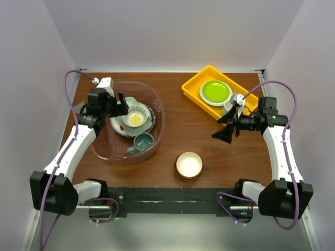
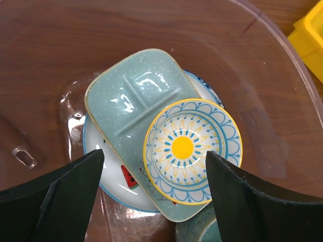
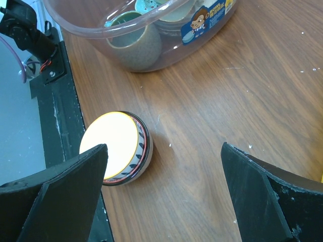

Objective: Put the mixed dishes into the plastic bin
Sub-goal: Place the bowl in the plastic bin.

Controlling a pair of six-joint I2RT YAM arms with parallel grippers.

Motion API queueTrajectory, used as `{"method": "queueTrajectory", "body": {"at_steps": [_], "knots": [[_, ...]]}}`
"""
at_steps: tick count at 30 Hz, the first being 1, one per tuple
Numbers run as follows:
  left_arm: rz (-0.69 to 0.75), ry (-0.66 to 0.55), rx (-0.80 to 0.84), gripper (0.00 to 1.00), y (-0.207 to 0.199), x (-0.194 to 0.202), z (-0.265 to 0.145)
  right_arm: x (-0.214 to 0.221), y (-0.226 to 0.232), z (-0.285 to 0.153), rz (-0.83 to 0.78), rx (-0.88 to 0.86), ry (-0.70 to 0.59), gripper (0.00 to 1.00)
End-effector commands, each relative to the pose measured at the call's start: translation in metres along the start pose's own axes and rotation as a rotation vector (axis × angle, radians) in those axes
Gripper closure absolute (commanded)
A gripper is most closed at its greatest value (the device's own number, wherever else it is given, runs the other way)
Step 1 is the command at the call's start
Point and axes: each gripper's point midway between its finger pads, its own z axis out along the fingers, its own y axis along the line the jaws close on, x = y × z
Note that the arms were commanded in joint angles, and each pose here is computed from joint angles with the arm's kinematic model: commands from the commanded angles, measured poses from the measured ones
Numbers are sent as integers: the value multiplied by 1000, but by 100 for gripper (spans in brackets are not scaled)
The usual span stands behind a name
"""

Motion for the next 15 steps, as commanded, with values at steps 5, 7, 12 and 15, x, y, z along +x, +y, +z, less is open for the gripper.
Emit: {"method": "queueTrajectory", "body": {"at_steps": [5, 7, 12, 15], "knots": [[60, -132, -3, 1, 6, -21, -35, -4, -3, -2, -39, 21, -14, 2], [56, -174, 3, 0, 5, -28, -46, -4, -3, -3, -46, 25, -13, 2], [42, -238, 29, 0, 2, -33, -67, -3, -4, -2, -54, 27, -14, 2], [35, -262, 65, 0, -3, -33, -78, -1, -4, -2, -61, 25, -14, 2]]}}
